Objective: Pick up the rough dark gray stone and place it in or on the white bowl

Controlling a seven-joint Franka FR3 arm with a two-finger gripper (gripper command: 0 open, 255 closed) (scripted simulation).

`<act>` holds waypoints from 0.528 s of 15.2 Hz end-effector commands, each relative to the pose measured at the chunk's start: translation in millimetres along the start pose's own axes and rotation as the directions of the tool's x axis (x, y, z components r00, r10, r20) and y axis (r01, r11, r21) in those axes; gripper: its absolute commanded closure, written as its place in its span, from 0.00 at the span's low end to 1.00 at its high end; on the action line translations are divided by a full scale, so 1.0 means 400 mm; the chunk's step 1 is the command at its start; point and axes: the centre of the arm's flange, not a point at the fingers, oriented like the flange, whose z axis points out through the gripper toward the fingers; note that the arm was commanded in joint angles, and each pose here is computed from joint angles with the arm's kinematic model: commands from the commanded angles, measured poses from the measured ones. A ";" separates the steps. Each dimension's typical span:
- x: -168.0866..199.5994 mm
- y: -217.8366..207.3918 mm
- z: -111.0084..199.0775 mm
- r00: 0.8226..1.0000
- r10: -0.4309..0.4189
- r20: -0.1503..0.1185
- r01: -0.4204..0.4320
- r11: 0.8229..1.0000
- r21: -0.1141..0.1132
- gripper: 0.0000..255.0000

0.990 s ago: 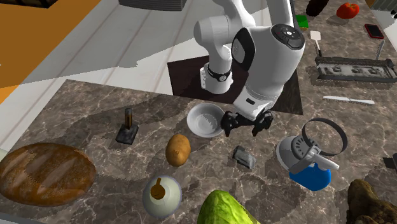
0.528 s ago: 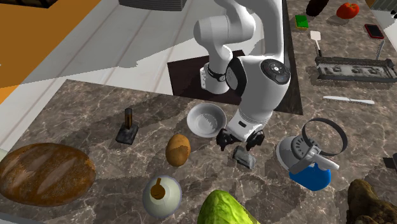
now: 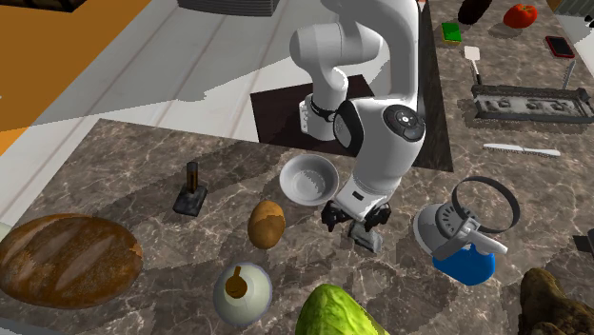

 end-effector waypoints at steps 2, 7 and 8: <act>0.000 0.000 0.002 1.000 0.000 0.000 0.000 1.000 0.000 0.00; 0.000 0.000 0.002 1.000 0.000 0.000 0.000 1.000 0.000 1.00; 0.000 0.000 0.002 1.000 0.000 0.000 0.000 1.000 0.000 1.00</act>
